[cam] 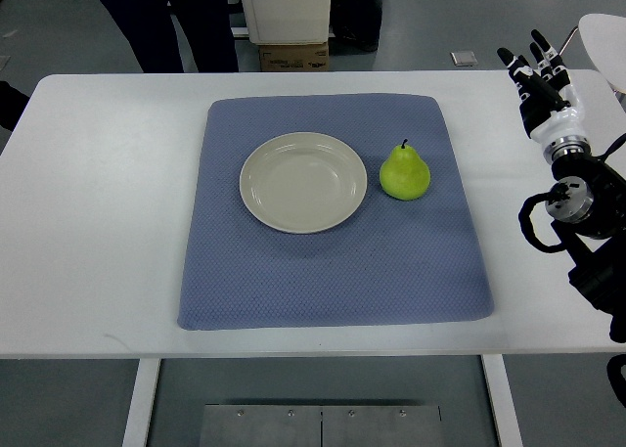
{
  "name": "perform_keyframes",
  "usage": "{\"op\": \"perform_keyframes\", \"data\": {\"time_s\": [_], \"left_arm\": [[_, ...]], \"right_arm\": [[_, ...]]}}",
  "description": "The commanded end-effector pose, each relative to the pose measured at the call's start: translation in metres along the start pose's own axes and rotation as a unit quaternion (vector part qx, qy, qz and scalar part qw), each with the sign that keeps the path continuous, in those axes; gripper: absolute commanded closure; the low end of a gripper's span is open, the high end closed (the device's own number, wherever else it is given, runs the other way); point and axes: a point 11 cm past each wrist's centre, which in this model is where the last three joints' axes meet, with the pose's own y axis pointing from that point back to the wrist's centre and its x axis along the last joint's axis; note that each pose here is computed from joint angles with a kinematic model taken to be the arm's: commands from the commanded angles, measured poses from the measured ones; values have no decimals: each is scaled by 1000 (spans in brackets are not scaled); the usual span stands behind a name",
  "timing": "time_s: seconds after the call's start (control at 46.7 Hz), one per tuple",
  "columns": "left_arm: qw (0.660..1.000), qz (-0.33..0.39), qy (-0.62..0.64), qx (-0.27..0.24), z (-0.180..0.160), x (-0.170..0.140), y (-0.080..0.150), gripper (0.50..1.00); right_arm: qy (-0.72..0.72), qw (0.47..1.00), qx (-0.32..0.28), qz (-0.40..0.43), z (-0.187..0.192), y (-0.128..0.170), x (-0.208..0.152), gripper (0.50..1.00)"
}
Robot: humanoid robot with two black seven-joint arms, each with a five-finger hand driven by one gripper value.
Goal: Place pear on plate with right hand
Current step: 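Raise the right hand and open its fingers above the mat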
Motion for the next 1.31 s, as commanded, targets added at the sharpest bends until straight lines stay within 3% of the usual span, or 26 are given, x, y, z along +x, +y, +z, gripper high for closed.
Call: {"op": "perform_keyframes", "data": {"time_s": [0.0, 1.284], "left_arm": [[1000, 0, 1, -1, 0, 0, 0, 500], [1000, 0, 2, 0, -1, 1, 0, 500]], "right_arm": [[3, 1000, -2, -2, 1, 0, -1, 500], [50, 996, -58, -43, 44, 12, -23, 500]]}}
